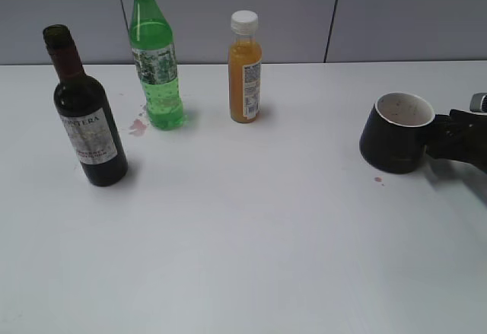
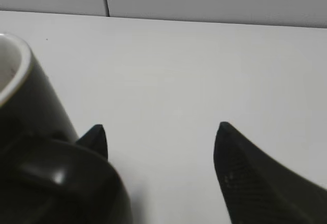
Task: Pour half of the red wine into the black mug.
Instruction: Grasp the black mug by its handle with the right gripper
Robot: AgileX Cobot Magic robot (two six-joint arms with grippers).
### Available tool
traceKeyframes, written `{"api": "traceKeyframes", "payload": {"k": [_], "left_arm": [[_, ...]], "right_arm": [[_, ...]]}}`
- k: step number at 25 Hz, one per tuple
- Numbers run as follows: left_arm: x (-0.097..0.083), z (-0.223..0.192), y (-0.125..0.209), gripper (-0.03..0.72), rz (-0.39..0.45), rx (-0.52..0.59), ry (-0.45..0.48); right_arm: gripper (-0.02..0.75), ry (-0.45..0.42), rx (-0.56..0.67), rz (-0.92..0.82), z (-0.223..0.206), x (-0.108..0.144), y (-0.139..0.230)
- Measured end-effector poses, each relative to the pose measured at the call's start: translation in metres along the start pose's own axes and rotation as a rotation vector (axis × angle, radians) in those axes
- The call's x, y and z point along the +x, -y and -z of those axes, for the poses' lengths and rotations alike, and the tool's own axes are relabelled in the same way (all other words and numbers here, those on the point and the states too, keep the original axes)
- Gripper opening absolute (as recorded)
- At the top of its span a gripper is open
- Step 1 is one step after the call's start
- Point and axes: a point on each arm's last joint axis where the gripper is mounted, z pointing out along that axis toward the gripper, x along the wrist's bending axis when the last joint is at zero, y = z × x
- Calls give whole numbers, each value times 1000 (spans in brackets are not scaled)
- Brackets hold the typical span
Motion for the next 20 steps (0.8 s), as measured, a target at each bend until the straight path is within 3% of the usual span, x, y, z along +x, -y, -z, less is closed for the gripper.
{"api": "traceKeyframes", "payload": {"k": [4,12,20], "left_arm": [[0,0,0,517,0,0,0],[0,0,0,517,0,0,0],[0,0,0,517,0,0,0]], "right_arm": [[389,-14,-2,7,-1,1,-1],[50,-26,4,-20,-1,2,0],[47,-76,20,-33,0,6,-2]]}}
